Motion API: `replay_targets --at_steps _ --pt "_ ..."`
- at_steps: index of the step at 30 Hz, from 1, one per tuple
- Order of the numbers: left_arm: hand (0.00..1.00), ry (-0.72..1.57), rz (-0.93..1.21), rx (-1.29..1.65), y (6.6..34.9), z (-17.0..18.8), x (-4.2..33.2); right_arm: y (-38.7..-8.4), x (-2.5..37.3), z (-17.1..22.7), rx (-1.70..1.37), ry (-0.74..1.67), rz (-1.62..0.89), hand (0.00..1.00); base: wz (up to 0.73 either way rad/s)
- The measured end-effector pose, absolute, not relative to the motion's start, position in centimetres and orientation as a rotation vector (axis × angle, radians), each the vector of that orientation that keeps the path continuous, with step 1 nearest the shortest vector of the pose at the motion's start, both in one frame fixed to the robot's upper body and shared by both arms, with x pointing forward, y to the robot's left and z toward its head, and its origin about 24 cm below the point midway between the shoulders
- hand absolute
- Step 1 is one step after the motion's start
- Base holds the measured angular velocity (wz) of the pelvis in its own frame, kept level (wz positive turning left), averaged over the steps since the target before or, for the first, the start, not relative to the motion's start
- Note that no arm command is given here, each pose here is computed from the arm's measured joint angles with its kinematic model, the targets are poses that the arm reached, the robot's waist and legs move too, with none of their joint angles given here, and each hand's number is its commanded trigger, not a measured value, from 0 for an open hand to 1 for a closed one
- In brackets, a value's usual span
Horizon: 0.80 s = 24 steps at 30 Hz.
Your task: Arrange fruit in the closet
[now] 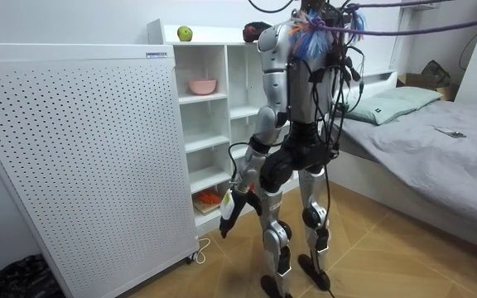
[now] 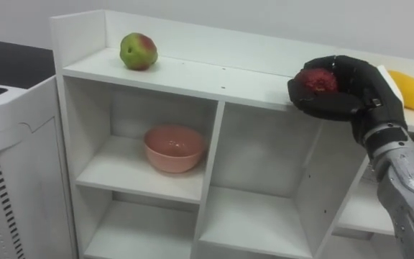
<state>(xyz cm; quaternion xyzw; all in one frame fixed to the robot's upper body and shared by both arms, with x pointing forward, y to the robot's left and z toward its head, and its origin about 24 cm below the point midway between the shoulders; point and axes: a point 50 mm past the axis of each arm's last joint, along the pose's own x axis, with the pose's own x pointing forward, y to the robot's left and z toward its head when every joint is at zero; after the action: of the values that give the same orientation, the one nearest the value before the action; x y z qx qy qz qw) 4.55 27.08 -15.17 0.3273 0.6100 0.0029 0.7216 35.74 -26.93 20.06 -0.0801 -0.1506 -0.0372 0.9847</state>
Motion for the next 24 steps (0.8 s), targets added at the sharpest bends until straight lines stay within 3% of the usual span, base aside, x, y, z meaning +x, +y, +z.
replay_targets --at_steps 8,18,24 --pt "0.00 1.338 0.011 0.729 27.2 -15.1 4.6 -26.7 35.6 20.5 -0.159 -0.327 -0.118 1.00 -0.02" --pt "0.00 1.319 0.031 0.746 27.2 -15.0 4.8 -22.4 31.8 20.3 -0.166 -0.448 0.026 1.00 0.00" --pt "0.00 1.307 0.055 0.764 27.2 -15.0 4.8 -21.3 31.0 20.1 -0.131 -0.461 0.066 1.00 -0.02"
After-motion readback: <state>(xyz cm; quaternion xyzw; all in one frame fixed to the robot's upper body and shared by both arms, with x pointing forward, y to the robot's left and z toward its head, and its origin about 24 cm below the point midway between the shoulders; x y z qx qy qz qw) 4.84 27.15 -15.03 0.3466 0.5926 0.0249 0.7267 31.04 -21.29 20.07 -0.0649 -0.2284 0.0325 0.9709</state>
